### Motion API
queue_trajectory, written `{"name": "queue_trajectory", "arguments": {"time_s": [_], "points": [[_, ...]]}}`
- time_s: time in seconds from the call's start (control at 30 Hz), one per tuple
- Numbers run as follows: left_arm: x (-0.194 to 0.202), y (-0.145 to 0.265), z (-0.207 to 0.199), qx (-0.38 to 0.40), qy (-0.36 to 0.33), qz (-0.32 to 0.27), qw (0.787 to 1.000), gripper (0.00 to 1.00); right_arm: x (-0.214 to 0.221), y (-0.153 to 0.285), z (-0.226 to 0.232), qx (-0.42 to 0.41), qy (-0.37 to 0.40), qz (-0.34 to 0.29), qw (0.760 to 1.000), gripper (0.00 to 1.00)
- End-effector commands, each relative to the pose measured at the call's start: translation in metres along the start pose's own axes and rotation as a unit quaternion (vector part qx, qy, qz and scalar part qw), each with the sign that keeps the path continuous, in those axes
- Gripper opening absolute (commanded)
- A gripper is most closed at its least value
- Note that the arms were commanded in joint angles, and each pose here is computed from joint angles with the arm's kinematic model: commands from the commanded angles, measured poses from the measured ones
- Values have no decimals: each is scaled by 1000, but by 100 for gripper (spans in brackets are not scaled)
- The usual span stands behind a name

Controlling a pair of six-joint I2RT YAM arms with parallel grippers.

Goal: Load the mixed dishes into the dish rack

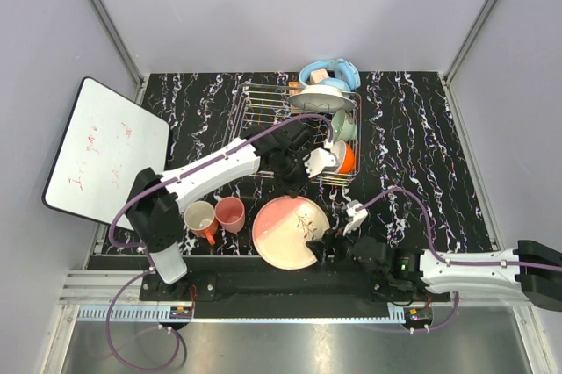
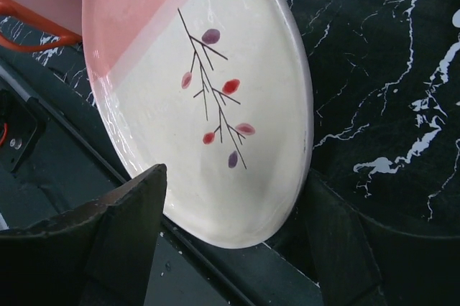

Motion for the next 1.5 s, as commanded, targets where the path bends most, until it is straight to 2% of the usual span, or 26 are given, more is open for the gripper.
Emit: {"name": "queue_trajectory", "arguments": {"time_s": [0.0,0.07,0.2,0.3,0.47,0.63,0.8,1.0,1.2,1.3,1.33,1.37,1.47], "points": [[-38,27,-6,-6,-26,-95,995,0,-25,-4,32,-87,-21,-45,995,80],[-39,27,-9,0,-27,-95,995,0,-22,-4,24,-74,-20,-51,996,82],[-36,28,-13,5,-31,-90,995,0,-21,1,-1,-33,-42,-112,992,89],[-32,26,-15,6,-29,-84,996,0,-29,1,-2,-28,-39,-130,990,90],[-30,23,-15,6,-27,-78,997,0,-21,-6,-5,-11,-46,-94,994,89],[-14,14,-15,-1,-28,-49,998,0,-16,-18,8,11,-40,-32,999,83],[16,-6,-12,1,-8,-2,1000,2,-6,-33,7,61,-18,8,998,73],[32,-12,-2,-6,12,9,1000,6,-2,-43,11,71,-10,25,997,55],[35,-11,5,-14,18,5,1000,7,0,-41,8,76,-16,25,997,52],[37,-12,8,-15,23,5,1000,8,0,-38,6,77,-19,25,997,31],[38,-12,9,-17,24,5,1000,9,0,-38,6,77,-18,26,997,9],[38,-12,10,-17,26,4,1000,10,0,-37,5,80,-17,24,996,0],[40,-14,12,-20,28,7,999,16,-2,-36,5,84,-15,25,996,0]]}}
Point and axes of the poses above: each gripper's point midway between its finger pads, its own y axis back along the fingers, its own z axis along the line the jaws close on, x = y × z, the point moved 9 cm from there along y, back along the fingers, and after that the axes turned 6 degrees about -y, right-handed, at the moved point
